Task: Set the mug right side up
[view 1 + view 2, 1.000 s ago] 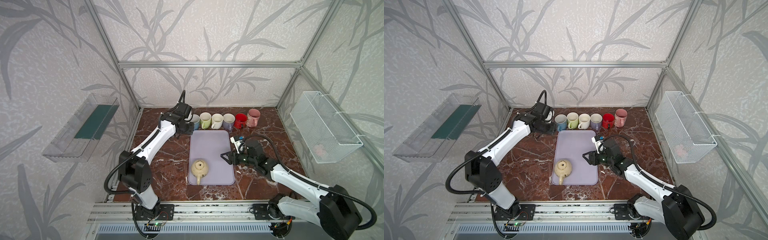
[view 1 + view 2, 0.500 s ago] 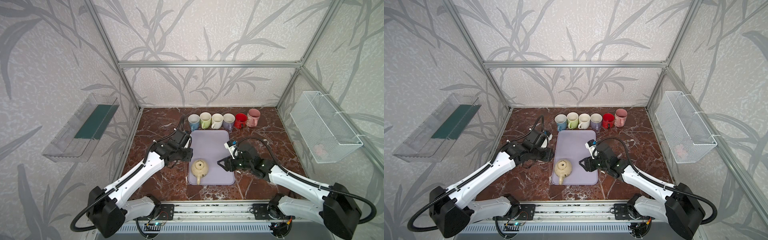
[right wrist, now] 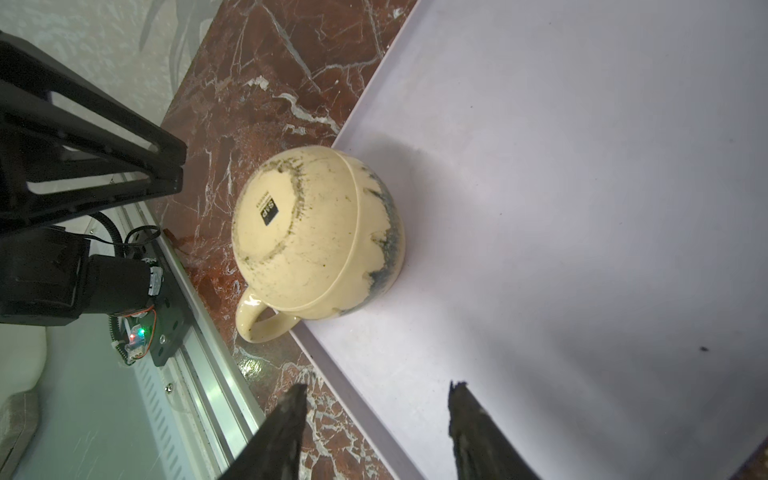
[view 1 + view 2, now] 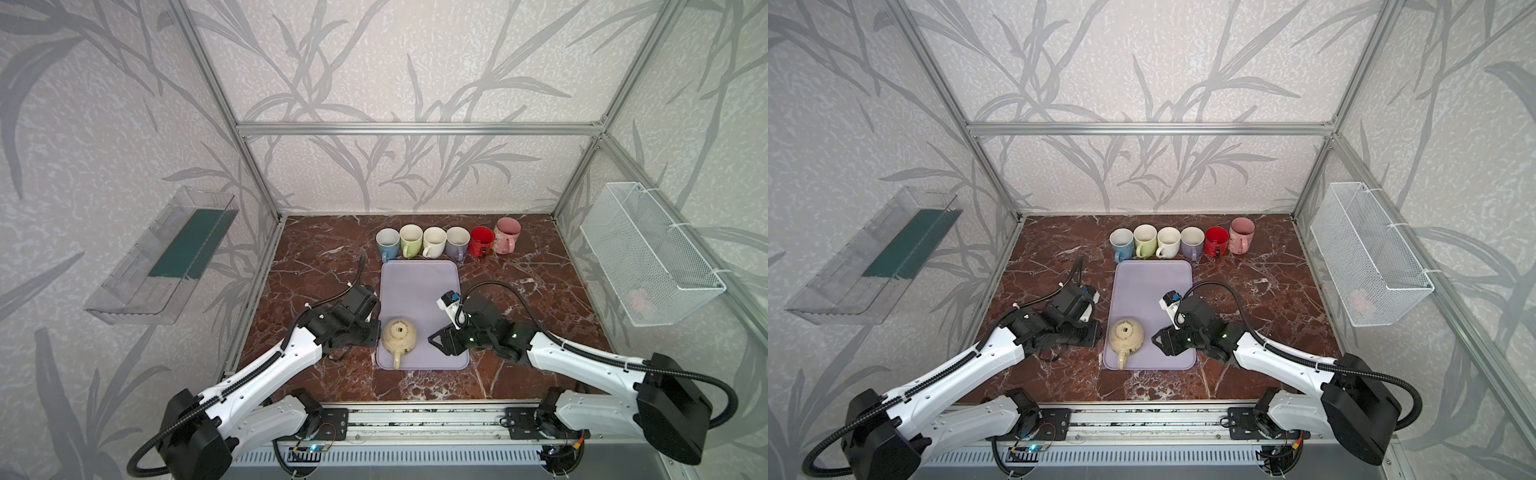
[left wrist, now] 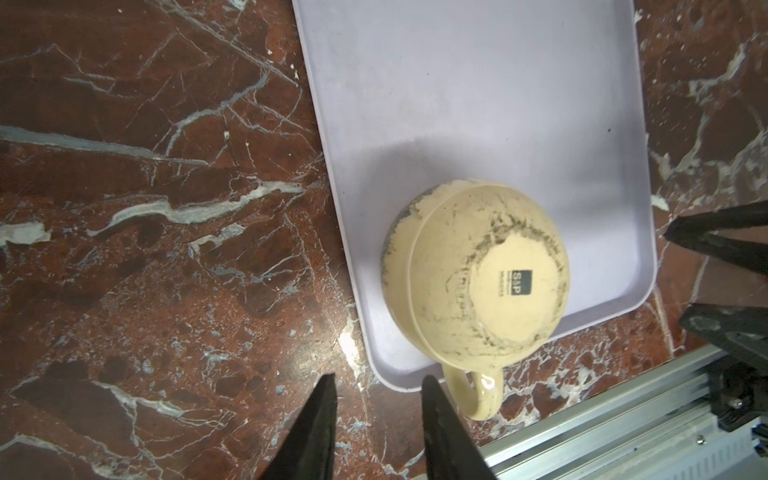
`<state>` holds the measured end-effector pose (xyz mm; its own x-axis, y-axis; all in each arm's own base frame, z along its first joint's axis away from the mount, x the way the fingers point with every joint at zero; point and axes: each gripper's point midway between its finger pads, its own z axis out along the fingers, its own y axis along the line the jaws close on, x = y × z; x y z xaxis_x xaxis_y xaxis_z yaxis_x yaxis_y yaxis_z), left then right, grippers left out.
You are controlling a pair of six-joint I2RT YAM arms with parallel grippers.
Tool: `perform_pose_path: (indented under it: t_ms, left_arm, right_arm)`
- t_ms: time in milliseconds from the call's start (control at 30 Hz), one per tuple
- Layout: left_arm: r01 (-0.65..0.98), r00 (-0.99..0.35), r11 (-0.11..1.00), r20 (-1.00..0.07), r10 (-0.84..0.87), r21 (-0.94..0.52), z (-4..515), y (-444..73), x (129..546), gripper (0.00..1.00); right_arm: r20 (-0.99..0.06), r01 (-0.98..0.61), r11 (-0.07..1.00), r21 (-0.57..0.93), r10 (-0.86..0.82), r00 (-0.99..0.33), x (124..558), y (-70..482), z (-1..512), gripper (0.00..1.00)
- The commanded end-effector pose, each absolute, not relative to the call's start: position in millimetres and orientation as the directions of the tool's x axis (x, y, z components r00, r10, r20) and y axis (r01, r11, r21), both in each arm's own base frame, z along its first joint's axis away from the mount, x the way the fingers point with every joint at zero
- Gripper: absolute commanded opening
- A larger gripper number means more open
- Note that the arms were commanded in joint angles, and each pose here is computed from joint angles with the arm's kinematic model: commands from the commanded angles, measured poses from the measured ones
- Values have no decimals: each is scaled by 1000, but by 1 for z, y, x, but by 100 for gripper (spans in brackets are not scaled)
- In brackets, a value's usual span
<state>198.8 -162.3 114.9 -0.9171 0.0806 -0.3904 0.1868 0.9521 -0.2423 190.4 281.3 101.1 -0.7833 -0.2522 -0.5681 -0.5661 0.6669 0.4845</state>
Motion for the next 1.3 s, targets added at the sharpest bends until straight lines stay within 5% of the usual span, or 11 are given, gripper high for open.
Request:
perform_pose_path:
  t_ms: [0,533,1267]
  left_arm:
    - [154,-918,956,-394,45,-250,107,-163,199,29]
    - [155,-927,947,-373,40,-282,74,-188,205,10]
    - [229,-884,937,-460,86,-263,66,-255,287,5]
  right_arm:
    - [-572,-578,657,484,-262,-777,189,292,101,56]
    - [-545,-581,638,505,-287,-788,188,316,86,55]
    - [-557,-550,689,472,-251,-792,204,297,88,56]
